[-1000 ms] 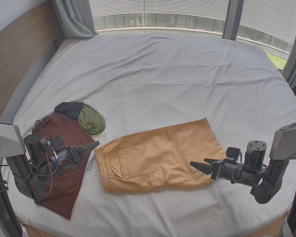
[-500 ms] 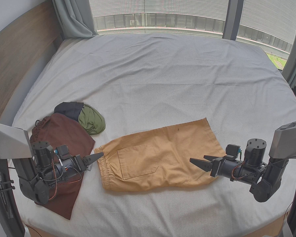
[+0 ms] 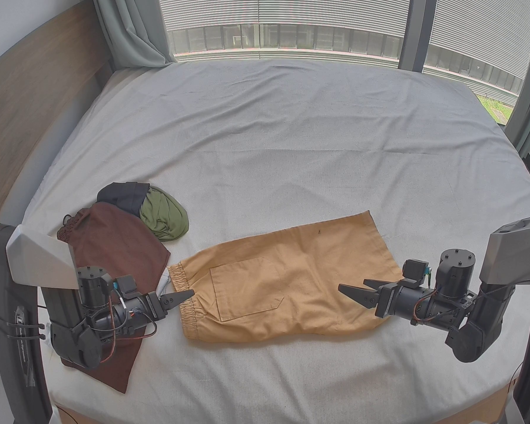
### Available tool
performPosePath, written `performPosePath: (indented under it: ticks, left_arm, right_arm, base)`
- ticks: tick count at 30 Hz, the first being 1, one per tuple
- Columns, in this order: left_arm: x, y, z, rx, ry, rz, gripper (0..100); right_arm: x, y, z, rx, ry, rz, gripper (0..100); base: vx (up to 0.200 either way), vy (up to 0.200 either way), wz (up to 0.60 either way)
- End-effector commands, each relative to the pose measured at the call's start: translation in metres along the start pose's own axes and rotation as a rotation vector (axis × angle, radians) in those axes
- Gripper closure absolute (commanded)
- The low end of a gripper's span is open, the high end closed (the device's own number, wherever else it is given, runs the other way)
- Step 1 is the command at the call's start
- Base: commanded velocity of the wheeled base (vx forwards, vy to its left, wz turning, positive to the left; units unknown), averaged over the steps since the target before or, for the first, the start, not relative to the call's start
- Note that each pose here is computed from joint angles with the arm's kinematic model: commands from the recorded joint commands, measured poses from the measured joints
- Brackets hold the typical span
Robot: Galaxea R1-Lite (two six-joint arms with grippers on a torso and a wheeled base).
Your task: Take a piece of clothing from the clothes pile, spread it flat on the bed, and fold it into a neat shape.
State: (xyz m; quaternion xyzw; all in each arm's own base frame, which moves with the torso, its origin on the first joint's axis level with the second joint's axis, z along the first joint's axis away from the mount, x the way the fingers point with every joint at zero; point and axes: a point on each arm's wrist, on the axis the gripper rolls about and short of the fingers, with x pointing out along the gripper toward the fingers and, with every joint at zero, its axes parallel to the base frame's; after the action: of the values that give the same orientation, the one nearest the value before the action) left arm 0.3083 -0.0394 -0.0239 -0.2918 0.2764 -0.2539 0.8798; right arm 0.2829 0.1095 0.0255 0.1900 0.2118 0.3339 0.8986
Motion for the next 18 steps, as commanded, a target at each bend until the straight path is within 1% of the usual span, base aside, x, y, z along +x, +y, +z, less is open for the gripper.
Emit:
performPosePath:
  ticks: [1,3,7,11,16,17,18]
  left_arm:
    - [0.009,0.012,-0.012,-0.025,0.037,0.016,0]
    - [0.012,0.009,-0.014,-0.037,0.045,0.006,0]
    - [0.017,0.008,-0.013,-0.132,0.04,-0.004,0]
    - [0.021,0.005,-0.01,-0.194,0.032,-0.018,0]
    - [0.026,-0.001,-0.01,-0.236,0.036,-0.037,0]
    - [0.029,-0.005,-0.012,-0.252,0.042,-0.043,0]
    - [0.029,-0.006,-0.011,-0.251,0.041,-0.044,0]
  right_arm:
    - [0.001,-0.001,-0.002,0.003,0.007,-0.001,0]
    - [0.003,-0.001,-0.003,0.003,0.009,-0.002,0]
    - [0.003,-0.002,-0.003,0.004,0.009,-0.004,0]
    - [0.004,-0.003,-0.005,0.006,0.015,-0.004,0]
    - [0.004,-0.003,-0.005,0.006,0.016,-0.005,0]
    - [0.004,-0.003,-0.006,0.007,0.017,-0.007,0]
    - [0.004,-0.003,-0.006,0.009,0.017,-0.007,0]
  base:
    - [0.0,0.0,0.0]
    - [0.0,0.0,0.0]
    - [0.0,0.0,0.0]
    - [0.0,0.0,0.0]
    - [0.0,0.0,0.0]
    - [0.0,0.0,0.0]
    - [0.0,0.0,0.0]
